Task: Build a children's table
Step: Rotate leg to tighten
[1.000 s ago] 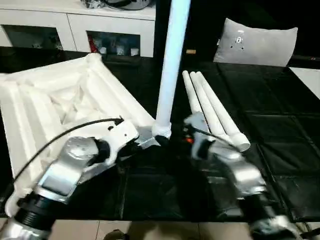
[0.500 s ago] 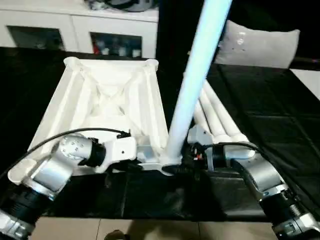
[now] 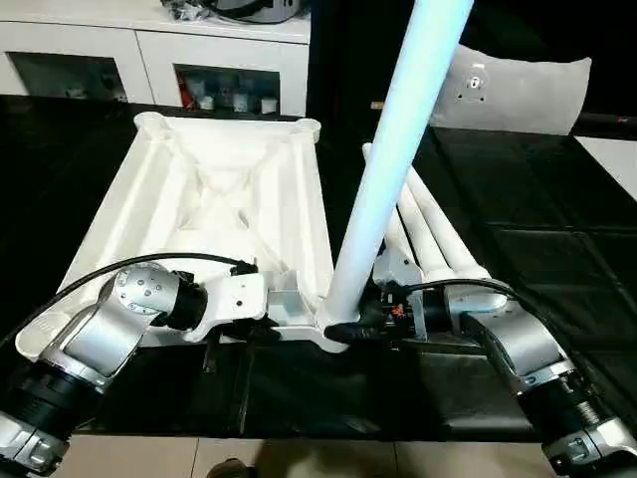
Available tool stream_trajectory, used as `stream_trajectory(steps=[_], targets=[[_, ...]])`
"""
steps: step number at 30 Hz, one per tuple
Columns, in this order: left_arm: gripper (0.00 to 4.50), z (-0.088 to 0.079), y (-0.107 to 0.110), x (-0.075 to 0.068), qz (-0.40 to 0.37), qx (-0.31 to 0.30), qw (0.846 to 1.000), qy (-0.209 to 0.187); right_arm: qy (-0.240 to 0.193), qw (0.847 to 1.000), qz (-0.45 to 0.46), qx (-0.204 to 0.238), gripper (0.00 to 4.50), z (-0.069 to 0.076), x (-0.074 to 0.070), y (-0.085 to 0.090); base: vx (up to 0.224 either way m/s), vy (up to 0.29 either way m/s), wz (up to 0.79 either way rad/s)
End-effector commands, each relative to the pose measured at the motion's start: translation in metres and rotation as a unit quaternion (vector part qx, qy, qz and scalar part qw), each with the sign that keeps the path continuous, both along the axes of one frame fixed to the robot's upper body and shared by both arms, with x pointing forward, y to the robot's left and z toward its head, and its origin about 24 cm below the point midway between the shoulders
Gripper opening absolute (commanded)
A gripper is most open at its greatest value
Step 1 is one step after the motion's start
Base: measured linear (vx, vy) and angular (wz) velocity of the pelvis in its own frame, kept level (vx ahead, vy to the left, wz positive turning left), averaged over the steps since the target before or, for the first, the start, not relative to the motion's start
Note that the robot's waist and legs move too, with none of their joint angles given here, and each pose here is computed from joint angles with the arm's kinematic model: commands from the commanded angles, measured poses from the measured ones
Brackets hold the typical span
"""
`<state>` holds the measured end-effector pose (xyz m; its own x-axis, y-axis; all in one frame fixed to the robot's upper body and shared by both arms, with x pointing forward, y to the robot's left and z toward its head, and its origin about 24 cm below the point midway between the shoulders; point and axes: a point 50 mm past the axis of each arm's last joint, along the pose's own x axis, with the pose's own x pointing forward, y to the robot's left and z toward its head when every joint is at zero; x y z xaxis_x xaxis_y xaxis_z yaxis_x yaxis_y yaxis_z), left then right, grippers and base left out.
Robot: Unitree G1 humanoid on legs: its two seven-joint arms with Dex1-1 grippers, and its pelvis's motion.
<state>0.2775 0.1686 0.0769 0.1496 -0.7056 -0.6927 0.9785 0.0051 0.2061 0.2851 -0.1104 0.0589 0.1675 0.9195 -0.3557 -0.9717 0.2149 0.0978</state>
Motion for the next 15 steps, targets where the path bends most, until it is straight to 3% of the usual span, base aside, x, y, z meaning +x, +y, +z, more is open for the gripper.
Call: stream_trajectory(steps=[1, 8, 15], targets=[[0.0, -0.003, 0.003, 0.001, 0.006, 0.016, 1.0, 0.0, 0.02, 1.0, 0.015, 0.015, 2.82, -0.004, -0.004, 0.006, 0.0, 0.0, 0.0], [0.0, -0.002, -0.003, -0.006, 0.055, -0.038, 0.998, 0.013, 0.036, 0.995, -0.079, 0.043, 2.75, -0.014, 0.002, 0.02, 0.0, 0.0, 0.0], [0.0, 0.006, -0.027, -0.004, 0.198, -0.092, 0.976, -0.007, 0.061, 0.97, -0.221, 0.083, 2.74, -0.02, 0.016, 0.06, 0.0, 0.0, 0.0]])
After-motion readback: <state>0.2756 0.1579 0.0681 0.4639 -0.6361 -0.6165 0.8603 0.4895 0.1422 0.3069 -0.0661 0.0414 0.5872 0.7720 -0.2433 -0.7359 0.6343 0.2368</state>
